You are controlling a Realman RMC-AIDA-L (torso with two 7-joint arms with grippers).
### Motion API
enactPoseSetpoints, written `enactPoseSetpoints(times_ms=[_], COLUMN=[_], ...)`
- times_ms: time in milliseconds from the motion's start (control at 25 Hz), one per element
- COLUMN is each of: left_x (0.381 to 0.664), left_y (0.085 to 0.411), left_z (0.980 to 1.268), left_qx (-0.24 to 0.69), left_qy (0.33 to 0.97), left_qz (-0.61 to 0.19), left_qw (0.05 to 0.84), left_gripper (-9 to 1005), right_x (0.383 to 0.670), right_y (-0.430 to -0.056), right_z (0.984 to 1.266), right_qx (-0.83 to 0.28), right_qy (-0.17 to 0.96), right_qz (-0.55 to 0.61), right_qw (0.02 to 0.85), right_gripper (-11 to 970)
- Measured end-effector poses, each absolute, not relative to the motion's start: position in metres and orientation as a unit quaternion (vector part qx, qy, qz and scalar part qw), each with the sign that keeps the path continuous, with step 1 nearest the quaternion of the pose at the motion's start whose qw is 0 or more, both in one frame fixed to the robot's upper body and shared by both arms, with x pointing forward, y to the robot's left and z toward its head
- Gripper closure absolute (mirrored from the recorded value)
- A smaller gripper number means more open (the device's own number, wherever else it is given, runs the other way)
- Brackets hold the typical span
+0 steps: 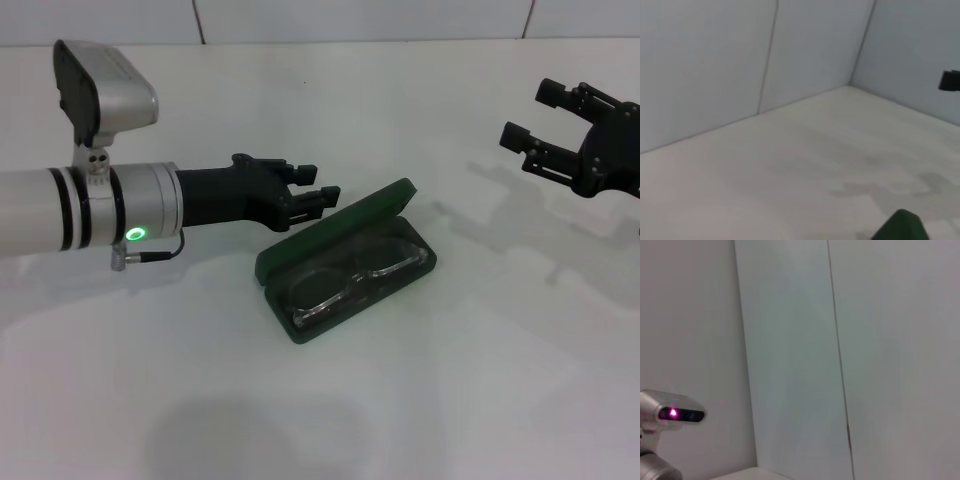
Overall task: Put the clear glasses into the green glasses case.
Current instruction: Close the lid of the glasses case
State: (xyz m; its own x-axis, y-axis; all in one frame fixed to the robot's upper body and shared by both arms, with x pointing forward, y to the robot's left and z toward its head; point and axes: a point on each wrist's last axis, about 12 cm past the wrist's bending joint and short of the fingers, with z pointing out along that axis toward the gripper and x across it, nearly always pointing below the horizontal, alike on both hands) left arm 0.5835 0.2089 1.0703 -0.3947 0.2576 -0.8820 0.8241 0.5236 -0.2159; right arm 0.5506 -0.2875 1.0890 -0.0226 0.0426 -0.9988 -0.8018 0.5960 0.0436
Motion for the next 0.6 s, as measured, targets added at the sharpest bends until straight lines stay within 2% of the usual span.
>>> enactPoseSetpoints(times_ms=[600], left_x=[0.569], left_y=[0.203], left_z=[1.066], left_qx=[0.4], left_qy=[0.745], left_qz=[-0.356], left_qw=[0.398], left_gripper=[556], right_x=[0.554], right_y=[-0.289], right_z=[1.086], right_qx=[-0.294], right_qy=[0.644], right_qz=[0.321], right_qw=[0.629], right_gripper=[191])
